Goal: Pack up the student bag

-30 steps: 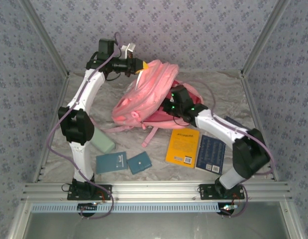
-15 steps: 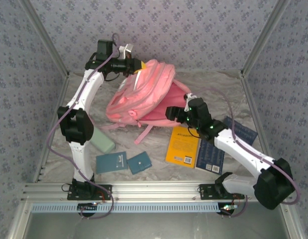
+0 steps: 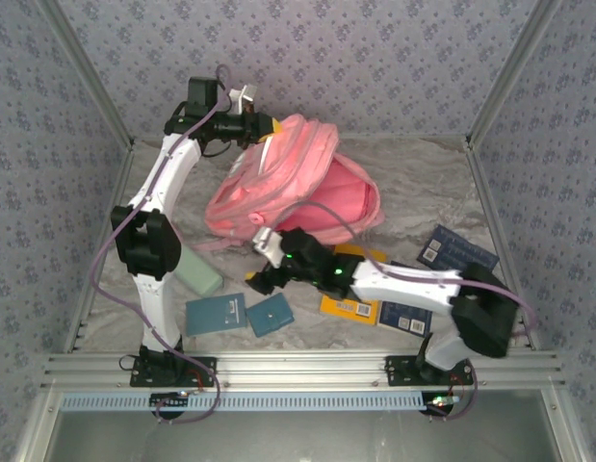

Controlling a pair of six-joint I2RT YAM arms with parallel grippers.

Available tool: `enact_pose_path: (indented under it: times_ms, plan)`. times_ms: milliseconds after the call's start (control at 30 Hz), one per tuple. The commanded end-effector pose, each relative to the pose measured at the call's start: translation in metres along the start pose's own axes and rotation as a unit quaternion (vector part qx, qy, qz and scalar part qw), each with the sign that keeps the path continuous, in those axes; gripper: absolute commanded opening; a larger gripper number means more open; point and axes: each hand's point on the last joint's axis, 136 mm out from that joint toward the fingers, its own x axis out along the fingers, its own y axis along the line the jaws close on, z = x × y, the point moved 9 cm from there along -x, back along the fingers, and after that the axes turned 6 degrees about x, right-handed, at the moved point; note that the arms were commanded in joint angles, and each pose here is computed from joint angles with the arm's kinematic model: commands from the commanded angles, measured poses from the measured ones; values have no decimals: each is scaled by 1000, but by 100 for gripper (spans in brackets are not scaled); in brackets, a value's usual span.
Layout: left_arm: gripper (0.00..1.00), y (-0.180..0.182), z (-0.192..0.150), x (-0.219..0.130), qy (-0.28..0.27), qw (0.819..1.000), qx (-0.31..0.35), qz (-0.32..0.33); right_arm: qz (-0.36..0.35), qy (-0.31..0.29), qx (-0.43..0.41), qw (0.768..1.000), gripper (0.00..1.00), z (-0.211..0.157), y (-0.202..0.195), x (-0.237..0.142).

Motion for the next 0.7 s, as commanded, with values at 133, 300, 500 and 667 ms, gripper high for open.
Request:
enact_pose_path:
  times_ms: [133,300,500,667]
  plan:
    - [0,-45,21,-47,-60,996,59,-24,74,-11,-39,996,97,24,39,82]
    - [0,-37,25,-56,-70,996,51,-13,112,15,-14,993,100,17,53,123]
    - [0,-26,27,-53,-69,997,39,-9,122,58,5,991,100,8,57,156]
    - [0,-22,27,-51,-68,997,34,-9,95,104,2,990,100,2,53,179]
